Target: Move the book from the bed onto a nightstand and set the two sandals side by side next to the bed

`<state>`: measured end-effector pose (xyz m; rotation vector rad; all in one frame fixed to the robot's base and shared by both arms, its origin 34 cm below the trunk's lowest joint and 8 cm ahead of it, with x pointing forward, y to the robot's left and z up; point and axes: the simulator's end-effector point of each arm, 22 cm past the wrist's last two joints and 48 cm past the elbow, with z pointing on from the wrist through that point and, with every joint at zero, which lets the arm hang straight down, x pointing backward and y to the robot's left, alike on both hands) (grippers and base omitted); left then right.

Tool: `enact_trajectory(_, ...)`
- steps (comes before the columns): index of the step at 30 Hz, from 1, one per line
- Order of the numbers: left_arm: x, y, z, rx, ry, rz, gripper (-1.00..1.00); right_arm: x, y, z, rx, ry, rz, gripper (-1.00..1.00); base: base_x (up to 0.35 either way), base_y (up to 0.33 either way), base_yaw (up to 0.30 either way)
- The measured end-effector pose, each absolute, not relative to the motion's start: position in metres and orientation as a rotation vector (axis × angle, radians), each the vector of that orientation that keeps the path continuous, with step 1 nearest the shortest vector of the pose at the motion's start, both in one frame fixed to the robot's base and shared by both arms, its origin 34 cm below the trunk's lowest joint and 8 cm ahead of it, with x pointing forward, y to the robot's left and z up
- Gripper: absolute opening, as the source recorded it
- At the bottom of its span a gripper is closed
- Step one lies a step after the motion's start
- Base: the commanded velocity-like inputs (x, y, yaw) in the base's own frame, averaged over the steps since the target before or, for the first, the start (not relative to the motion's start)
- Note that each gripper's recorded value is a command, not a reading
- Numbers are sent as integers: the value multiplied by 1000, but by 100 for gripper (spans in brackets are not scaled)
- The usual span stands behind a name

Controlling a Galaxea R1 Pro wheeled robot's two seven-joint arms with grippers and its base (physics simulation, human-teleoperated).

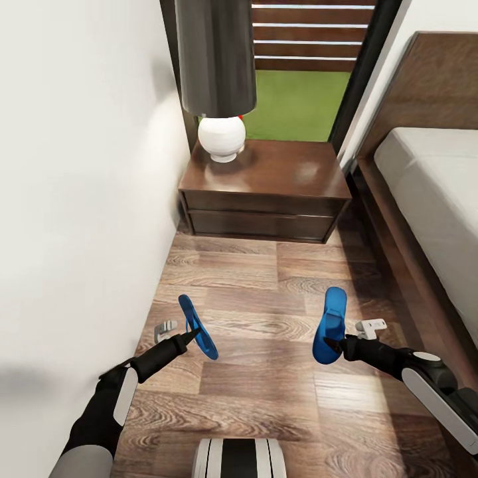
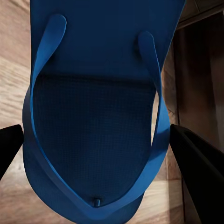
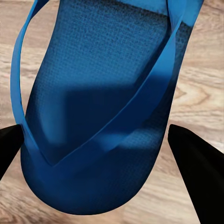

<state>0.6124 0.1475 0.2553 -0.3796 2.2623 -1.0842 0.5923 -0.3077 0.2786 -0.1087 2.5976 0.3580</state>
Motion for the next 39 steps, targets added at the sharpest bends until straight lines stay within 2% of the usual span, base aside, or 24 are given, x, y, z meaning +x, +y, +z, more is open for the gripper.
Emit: enact_trajectory(39,623,146,283,-354,2221,-1086,-100,599,-312,302,-108,2561,345,-100,0,0,0)
